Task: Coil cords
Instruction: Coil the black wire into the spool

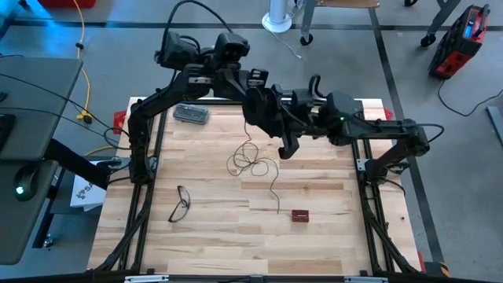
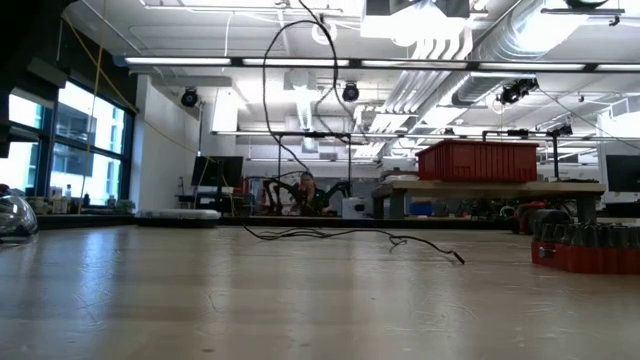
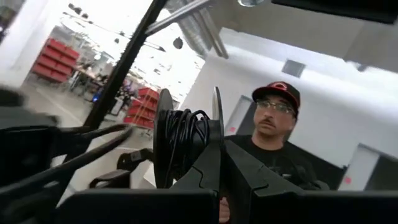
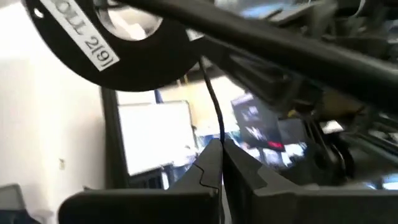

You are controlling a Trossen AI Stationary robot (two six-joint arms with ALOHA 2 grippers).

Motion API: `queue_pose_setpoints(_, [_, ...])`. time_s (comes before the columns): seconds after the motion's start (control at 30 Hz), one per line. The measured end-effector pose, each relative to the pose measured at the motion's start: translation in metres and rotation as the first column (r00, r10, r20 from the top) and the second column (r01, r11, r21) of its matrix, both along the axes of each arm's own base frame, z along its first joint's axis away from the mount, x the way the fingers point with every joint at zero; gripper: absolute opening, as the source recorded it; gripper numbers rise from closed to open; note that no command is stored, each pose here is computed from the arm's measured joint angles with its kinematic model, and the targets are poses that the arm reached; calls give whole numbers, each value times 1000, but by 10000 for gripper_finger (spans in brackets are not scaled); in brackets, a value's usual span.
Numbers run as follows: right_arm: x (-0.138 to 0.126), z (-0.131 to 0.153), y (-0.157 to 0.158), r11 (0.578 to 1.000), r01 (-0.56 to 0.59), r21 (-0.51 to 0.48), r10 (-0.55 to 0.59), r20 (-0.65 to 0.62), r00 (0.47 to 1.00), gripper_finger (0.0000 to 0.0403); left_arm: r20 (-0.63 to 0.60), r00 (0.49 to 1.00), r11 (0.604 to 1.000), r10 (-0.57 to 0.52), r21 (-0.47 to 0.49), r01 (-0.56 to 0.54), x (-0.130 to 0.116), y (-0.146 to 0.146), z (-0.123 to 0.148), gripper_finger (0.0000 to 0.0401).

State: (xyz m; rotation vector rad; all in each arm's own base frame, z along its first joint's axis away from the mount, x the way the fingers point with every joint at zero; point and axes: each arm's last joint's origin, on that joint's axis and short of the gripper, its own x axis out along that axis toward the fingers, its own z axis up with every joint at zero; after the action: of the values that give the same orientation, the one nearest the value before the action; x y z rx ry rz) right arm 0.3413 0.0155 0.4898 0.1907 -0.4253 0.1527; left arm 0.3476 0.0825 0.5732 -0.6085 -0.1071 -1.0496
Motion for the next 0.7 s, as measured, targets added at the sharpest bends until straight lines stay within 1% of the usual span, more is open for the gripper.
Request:
queue_pose_setpoints(0.07, [4, 0, 1, 1000, -27, 3, 27, 36, 999, 0, 40, 999, 1000, -2, 11, 2, -2, -2, 2, 0])
queue_pose_setpoints(0.17, [8, -3, 2, 997, -73, 24, 72, 49, 996, 0, 79, 997, 999, 13, 32, -16, -5, 0, 3, 0])
queue_pose_setpoints(0.4, [8, -2, 1, 996, -79, 44, 76, 57, 995, 0, 184, 977, 990, 110, 69, -125, -11, 16, 5, 0])
queue_pose_setpoints(0.53, [7, -1, 2, 989, -116, 88, 110, 67, 992, 0, 238, 959, 979, 155, 91, -181, -13, 24, 5, 0])
queue_pose_setpoints(0.7, [6, 0, 1, 989, -114, 91, 108, 68, 992, 0, 256, 949, 967, 185, 124, -222, -24, 37, 9, 0])
